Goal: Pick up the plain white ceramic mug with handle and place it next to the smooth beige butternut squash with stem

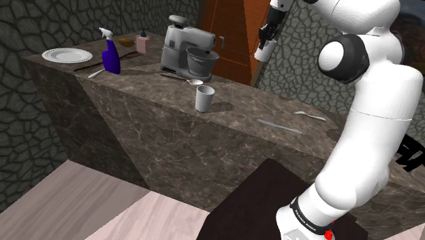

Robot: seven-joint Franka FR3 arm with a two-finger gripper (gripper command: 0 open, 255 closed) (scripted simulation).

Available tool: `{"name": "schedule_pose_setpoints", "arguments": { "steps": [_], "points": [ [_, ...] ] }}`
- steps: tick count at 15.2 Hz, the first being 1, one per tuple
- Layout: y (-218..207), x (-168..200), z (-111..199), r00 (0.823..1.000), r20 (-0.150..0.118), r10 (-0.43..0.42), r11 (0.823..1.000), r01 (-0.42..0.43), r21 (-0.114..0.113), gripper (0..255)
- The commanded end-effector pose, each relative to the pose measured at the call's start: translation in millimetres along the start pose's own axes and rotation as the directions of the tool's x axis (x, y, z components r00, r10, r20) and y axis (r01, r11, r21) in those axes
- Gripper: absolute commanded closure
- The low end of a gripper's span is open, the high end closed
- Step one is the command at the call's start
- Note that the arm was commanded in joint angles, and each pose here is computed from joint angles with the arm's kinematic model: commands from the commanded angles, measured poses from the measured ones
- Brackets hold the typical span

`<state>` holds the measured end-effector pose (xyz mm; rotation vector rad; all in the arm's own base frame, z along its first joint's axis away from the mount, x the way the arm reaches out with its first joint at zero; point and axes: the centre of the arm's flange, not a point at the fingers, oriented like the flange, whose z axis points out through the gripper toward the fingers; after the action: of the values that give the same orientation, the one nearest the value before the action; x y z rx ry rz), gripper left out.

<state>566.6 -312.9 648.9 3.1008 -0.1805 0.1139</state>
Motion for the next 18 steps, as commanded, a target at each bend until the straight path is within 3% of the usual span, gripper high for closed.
{"name": "schedule_pose_setpoints", "arguments": {
  "steps": [1, 18],
  "points": [
    [1.8, 1.0, -10.2, 1.000, 0.001, 0.000, 1.000, 0.000, 0.000, 255],
    [131.6, -165.2, -22.8, 1.000, 0.001, 0.000, 1.000, 0.000, 0.000, 255]
  ]
}}
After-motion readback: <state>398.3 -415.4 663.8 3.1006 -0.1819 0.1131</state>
